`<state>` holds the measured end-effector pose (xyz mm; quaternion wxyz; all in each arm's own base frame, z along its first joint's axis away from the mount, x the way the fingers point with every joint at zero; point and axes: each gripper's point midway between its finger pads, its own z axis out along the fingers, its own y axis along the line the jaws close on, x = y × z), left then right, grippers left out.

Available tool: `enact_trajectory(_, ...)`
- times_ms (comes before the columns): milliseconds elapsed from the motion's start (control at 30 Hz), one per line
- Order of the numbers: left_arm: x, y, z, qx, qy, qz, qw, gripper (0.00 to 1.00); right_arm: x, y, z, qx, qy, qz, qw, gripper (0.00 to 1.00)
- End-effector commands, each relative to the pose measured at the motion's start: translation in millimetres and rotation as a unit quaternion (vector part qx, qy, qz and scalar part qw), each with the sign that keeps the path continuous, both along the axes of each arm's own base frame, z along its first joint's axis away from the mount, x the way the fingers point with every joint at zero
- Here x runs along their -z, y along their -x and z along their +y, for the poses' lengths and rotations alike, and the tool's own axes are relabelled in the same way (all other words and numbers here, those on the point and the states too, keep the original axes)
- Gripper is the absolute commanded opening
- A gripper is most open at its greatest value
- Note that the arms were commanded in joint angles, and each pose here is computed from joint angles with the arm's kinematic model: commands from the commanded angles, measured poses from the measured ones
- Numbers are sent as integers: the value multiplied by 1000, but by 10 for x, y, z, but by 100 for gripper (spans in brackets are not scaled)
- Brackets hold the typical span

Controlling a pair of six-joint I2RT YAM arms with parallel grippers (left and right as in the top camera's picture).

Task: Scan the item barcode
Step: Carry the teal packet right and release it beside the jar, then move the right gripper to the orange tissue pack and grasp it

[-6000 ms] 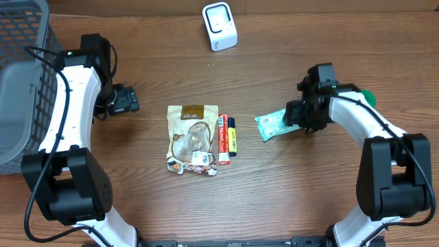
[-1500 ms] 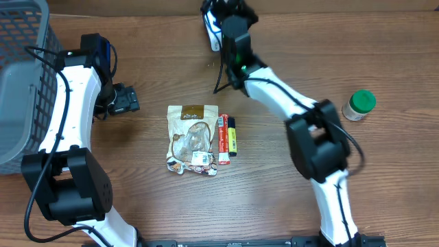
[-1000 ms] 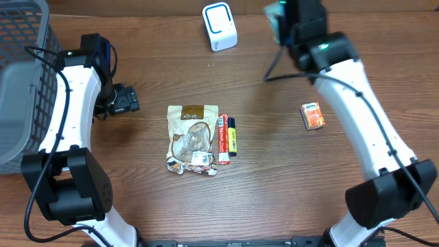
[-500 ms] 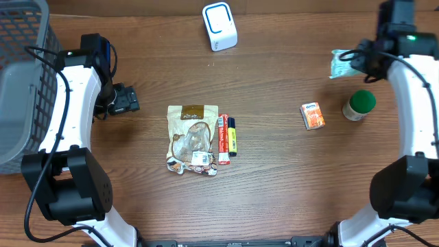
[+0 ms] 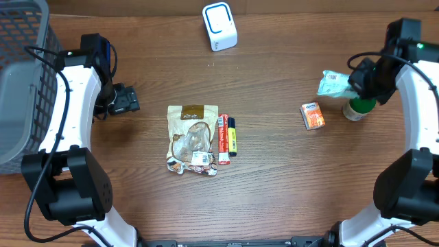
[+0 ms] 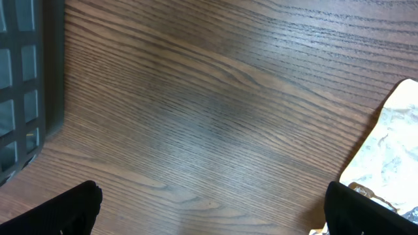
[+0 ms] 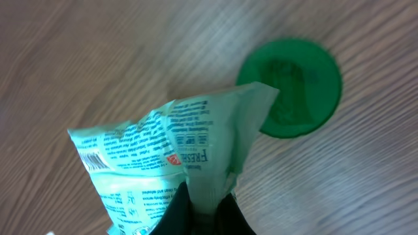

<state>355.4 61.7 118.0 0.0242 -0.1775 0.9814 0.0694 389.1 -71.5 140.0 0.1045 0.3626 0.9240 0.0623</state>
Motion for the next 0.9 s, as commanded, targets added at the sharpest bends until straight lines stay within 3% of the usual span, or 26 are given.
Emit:
enact_trajectory(0, -8, -36, -29, 13, 2, -2, 1000, 100, 212, 62, 34, 57, -21, 12, 998, 4)
enact_trajectory(200, -8, -37, -29, 13, 2, -2, 1000, 100, 577, 109, -32, 104, -16, 14, 994, 4)
enact_trajectory(567, -8, -37, -29, 13, 2, -2, 1000, 100, 608, 258, -562, 176, 54, 24, 983, 6)
enact_trajectory(600, -8, -37, -29, 13, 2, -2, 1000, 100, 608, 264, -579, 177, 55, 24, 982, 10)
enact_trajectory(867, -8, -36, -29, 13, 2, -2, 1000, 100, 455, 82, -551, 144, 38, -9, 989, 74)
